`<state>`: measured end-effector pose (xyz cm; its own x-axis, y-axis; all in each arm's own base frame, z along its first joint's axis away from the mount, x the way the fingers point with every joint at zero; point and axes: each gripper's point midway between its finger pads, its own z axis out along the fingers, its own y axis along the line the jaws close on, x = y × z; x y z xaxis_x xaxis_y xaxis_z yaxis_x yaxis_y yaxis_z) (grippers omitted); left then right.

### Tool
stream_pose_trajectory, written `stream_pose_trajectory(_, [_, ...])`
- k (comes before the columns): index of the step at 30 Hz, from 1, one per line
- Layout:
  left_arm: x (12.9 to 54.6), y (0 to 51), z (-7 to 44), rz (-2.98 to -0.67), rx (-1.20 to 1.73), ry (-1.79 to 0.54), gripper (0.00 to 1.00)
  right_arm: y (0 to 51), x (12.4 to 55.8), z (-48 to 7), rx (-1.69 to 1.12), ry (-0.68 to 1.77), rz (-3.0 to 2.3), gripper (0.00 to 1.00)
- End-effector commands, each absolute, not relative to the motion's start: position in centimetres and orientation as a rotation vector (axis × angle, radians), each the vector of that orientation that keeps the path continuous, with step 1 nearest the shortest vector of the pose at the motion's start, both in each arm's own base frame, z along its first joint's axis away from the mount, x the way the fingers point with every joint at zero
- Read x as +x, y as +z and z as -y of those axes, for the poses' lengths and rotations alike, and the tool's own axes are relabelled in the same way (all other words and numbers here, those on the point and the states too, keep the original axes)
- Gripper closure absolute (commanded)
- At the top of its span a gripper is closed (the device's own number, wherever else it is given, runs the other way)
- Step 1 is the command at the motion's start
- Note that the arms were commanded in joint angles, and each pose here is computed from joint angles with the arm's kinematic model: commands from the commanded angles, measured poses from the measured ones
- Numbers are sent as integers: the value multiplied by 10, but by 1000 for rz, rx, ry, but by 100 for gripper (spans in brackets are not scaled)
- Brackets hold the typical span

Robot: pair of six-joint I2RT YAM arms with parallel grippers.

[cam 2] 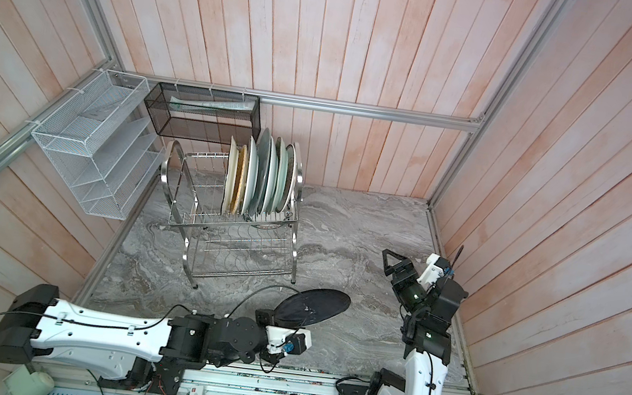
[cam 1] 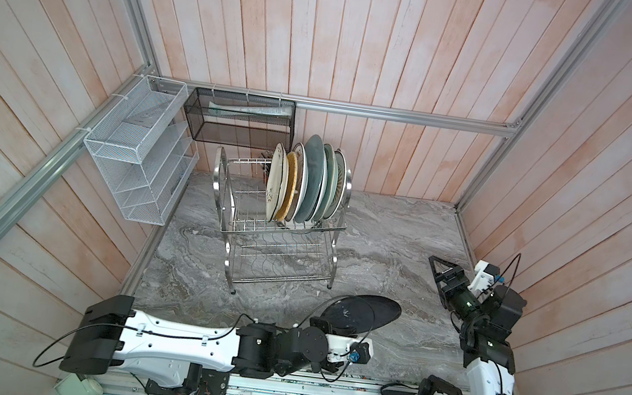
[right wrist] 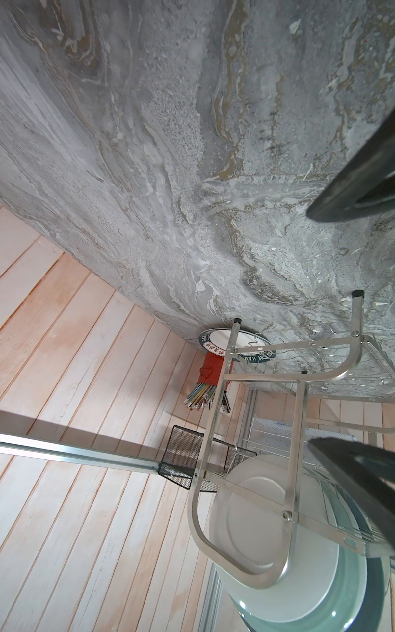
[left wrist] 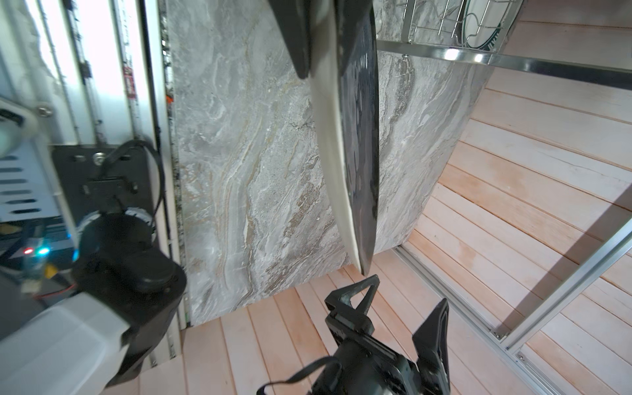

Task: Load the plates into the dish rack
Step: 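Grasp the dark plate with the left gripper while the right releases and withdraws, then carry the dark plate with the left gripper to the rack's front slot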

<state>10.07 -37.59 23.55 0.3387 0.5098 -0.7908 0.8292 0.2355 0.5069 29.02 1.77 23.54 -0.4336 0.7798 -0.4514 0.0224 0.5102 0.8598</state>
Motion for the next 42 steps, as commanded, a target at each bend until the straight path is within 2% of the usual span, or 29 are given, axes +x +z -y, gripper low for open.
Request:
stream_pose_trajectory(1, [82, 273, 367, -1291, 1370, -524, 100, 245, 292, -13, 637, 984, -1783, 2])
stream_pose_trajectory(7, [65, 326, 346, -1234, 1302, -694, 100, 236, 289, -18, 627, 1018, -1781, 2])
stream_pose_trajectory(17, [66, 462, 292, -1013, 879, -905, 100, 226, 278, -39, 489, 1078, -1780, 2])
stream_pose_trajectory(24, [85, 537, 258, -925, 609, -873, 100, 242, 270, -75, 266, 1136, -1746, 2])
stream_pose_trajectory(32, [110, 599, 232, -884, 407, -722, 100, 249, 262, -131, -19, 1163, -1730, 2])
stream_pose_trajectory(42, [191, 639, 204, -997, 239, -551, 100, 226, 266, -175, -199, 1175, -1773, 2])
